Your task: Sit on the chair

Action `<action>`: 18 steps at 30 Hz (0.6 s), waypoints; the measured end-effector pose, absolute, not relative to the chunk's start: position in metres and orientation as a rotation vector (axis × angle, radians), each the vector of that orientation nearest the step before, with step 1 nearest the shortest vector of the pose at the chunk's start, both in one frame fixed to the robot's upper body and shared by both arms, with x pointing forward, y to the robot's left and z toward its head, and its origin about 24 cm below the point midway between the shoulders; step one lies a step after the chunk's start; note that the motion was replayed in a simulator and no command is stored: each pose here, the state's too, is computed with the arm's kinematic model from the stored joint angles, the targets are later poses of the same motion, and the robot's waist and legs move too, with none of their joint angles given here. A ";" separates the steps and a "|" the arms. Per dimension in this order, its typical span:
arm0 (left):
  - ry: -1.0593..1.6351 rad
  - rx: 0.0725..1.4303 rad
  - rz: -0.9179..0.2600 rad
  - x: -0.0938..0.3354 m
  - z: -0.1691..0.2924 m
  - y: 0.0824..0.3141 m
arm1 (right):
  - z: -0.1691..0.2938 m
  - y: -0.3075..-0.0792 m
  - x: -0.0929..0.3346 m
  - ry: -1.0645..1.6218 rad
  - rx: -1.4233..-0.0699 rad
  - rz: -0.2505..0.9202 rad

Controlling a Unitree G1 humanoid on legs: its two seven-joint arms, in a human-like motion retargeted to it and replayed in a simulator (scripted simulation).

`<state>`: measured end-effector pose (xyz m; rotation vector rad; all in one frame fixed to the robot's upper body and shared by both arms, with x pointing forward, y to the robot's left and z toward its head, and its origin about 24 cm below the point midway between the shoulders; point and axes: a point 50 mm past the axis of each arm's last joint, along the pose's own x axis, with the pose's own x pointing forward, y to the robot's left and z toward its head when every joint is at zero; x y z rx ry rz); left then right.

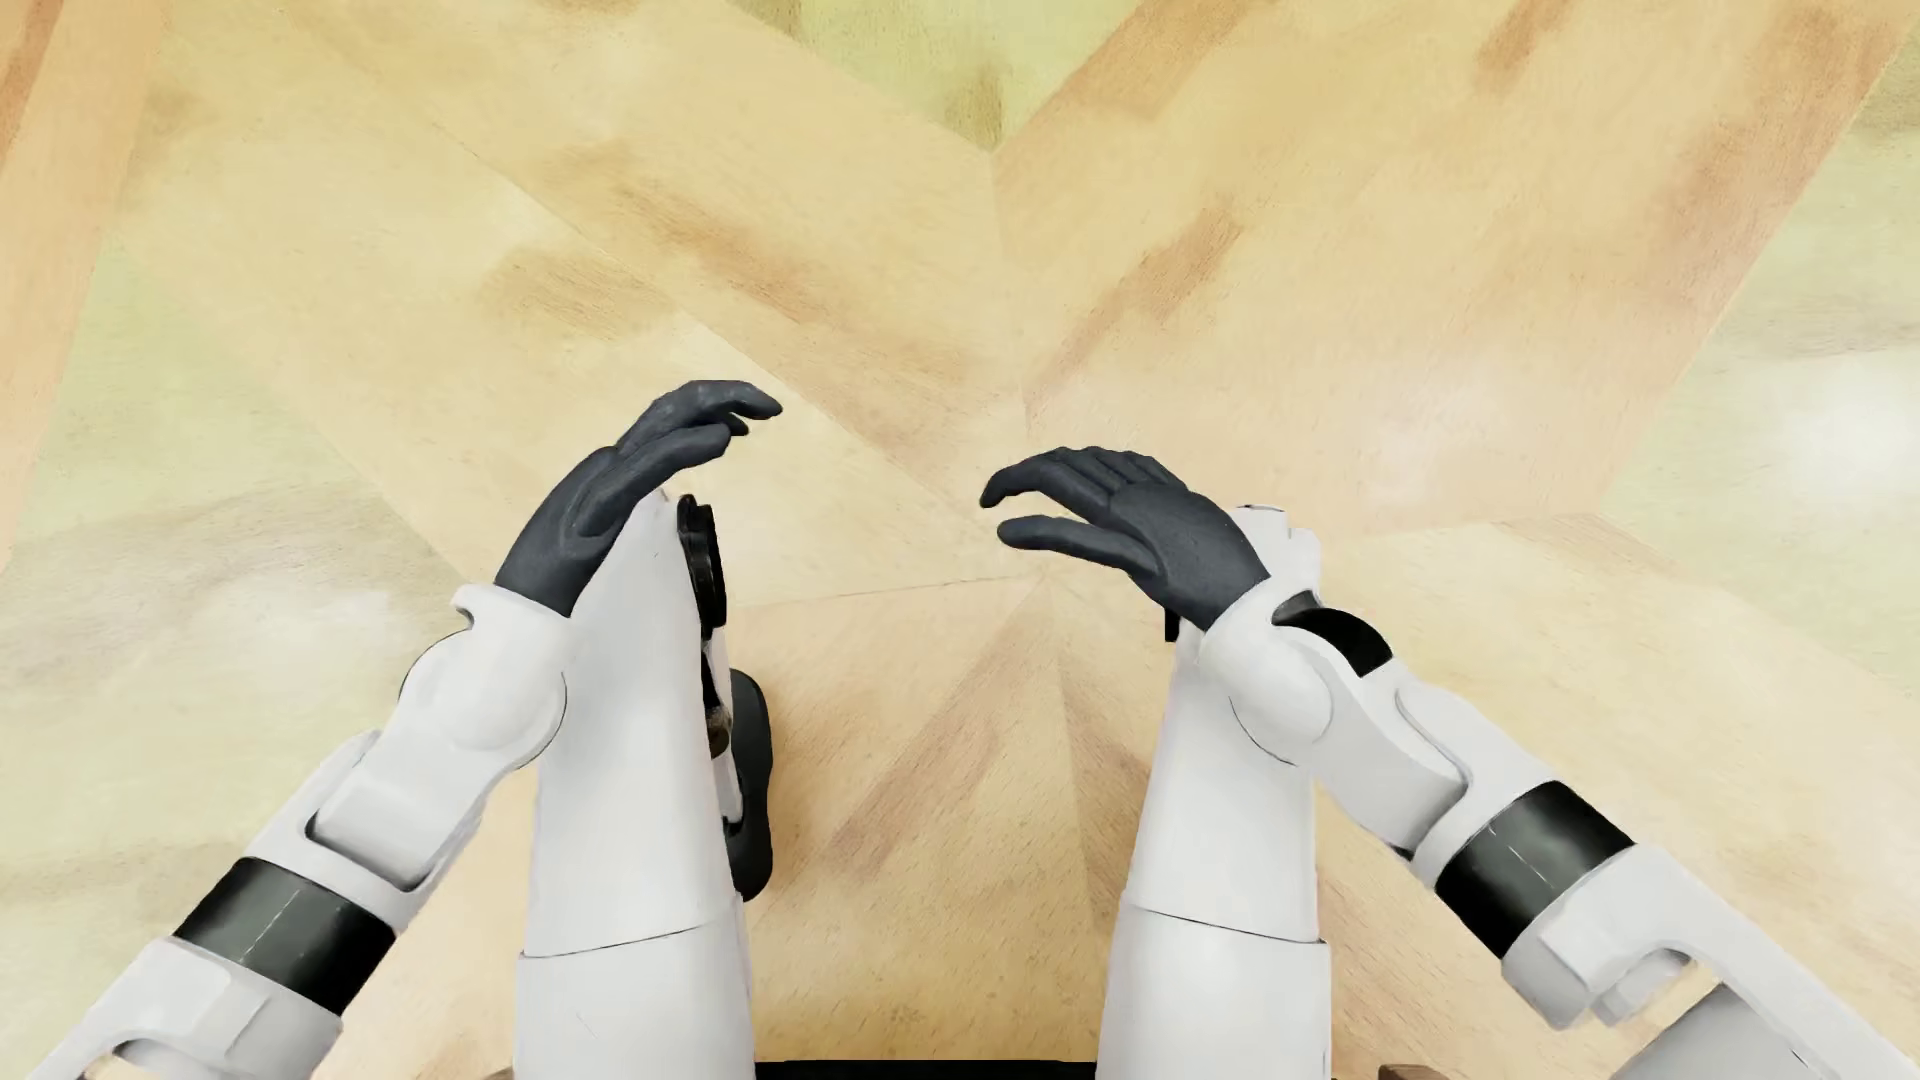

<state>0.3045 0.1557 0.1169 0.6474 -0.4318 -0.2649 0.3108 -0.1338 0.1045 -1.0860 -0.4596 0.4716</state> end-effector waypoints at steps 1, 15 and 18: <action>-0.364 0.577 -0.165 0.304 0.100 0.166 | 0.091 -0.149 0.311 -0.385 -1.009 0.351; 1.194 0.495 -0.484 0.098 -0.161 0.213 | -0.140 -0.276 0.102 1.205 -0.631 0.368; 1.137 0.424 -0.457 0.096 -0.159 0.206 | -0.150 -0.262 0.072 1.233 -0.547 0.365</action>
